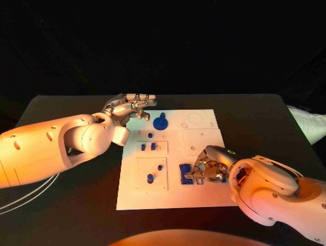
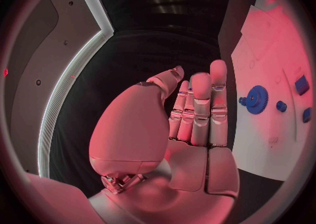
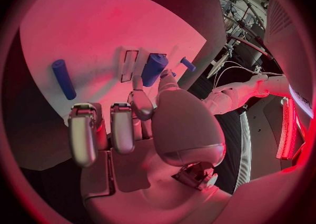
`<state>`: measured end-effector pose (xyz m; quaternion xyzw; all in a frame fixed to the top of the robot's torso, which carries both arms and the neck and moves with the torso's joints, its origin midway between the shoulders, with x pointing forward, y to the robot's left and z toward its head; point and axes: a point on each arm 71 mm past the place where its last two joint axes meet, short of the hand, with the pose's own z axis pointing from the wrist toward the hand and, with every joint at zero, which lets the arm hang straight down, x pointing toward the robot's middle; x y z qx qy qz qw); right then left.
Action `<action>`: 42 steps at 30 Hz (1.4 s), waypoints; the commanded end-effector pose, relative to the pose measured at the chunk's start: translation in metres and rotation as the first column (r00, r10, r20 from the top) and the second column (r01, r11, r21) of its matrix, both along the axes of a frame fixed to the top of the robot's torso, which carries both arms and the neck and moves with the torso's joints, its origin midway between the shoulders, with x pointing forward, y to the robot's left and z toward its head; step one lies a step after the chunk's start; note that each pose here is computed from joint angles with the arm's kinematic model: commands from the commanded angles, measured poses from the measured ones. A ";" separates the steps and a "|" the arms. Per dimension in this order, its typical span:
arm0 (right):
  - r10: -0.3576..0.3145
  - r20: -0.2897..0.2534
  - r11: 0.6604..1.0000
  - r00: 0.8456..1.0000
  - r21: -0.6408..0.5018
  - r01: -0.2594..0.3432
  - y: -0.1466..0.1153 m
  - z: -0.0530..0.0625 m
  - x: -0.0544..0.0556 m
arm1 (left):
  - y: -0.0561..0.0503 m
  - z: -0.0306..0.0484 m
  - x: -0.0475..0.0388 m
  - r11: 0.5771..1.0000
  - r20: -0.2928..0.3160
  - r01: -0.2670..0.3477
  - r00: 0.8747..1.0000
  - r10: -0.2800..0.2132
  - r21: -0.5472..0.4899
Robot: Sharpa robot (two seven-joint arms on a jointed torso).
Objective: Assemble the parts on the task board
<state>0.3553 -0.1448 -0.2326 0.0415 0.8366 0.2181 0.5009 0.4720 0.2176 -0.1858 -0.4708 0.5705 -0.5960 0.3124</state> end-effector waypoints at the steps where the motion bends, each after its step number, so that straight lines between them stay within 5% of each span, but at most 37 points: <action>1: 0.032 0.020 0.999 0.999 -0.021 -0.032 0.002 0.001 -0.001 | -0.002 0.0012 -0.0009 1.000 0.008 0.018 1.000 -0.017 -0.008; 21: 0.003 0.076 1.000 0.997 0.022 -0.004 -0.004 0.003 0.001 | -0.001 0.0012 -0.0009 1.000 0.008 0.015 1.000 -0.015 -0.007; 31: -0.065 0.057 0.998 0.996 0.025 0.064 -0.047 0.018 -0.003 | -0.001 0.0010 -0.0006 1.000 0.008 0.013 1.000 -0.013 -0.006; 42: -0.135 0.088 0.983 0.987 -0.112 0.144 -0.096 0.016 0.003 | -0.002 0.0007 -0.0005 1.000 0.007 0.015 1.000 -0.015 -0.007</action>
